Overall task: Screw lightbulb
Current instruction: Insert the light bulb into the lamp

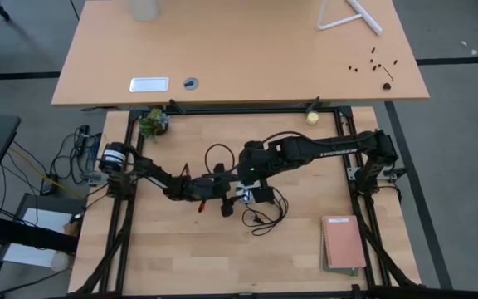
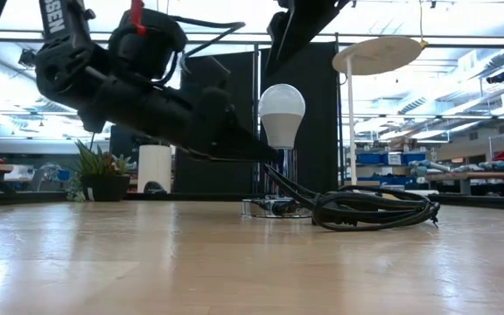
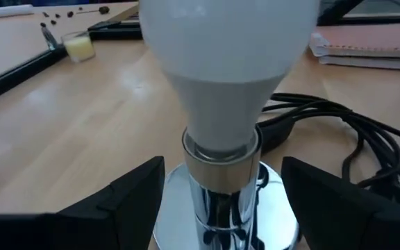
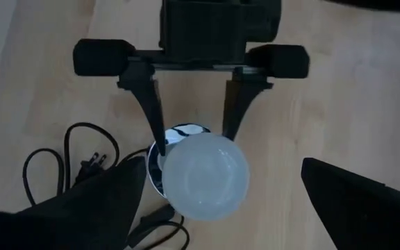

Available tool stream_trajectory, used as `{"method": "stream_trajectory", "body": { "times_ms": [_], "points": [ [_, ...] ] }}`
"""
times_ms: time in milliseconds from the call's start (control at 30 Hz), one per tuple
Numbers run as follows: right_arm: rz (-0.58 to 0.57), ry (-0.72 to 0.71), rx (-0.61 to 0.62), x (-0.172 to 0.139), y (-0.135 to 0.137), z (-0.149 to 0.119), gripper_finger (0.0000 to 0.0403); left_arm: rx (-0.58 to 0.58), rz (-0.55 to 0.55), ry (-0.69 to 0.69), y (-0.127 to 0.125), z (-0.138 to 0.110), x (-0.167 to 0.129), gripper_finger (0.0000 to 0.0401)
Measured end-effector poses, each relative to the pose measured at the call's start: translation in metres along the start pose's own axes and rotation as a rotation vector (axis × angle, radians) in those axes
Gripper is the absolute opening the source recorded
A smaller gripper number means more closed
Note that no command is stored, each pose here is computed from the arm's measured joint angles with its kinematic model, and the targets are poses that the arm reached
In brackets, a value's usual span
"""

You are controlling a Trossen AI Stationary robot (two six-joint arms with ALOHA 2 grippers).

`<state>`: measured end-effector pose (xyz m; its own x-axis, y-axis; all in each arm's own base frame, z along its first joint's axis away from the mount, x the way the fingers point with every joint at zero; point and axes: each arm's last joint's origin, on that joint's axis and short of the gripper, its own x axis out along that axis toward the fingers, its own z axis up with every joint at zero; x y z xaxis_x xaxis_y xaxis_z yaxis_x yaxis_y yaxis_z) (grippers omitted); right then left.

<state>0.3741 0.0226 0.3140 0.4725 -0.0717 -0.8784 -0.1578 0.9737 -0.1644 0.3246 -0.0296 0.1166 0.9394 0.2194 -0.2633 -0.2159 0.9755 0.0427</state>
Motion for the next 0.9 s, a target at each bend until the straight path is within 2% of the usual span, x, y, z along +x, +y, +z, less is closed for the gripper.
{"method": "stream_trajectory", "body": {
  "times_ms": [200, 400, 600, 900],
  "points": [
    [-0.005, -0.015, -0.009, 0.0, -0.003, 0.001, 0.0394, 0.022, 0.026, 0.01, 0.01, 0.001, 0.004, 0.0294],
    [0.012, 0.008, 0.01, 0.011, -0.014, -0.001, 0.0394, 0.022, -0.032, 0.005, 0.019, 0.003, 0.008, 0.0294],
    [0.035, 0.017, 0.01, 0.018, -0.014, 0.0, 0.0394, 0.025, -0.094, 0.03, 0.016, -0.001, 0.015, 0.0294],
    [0.044, 0.065, 0.017, 0.02, -0.013, -0.004, 0.0394, 0.033, -0.08, 0.047, 0.01, -0.01, 0.041, 0.0294]
  ]
}}
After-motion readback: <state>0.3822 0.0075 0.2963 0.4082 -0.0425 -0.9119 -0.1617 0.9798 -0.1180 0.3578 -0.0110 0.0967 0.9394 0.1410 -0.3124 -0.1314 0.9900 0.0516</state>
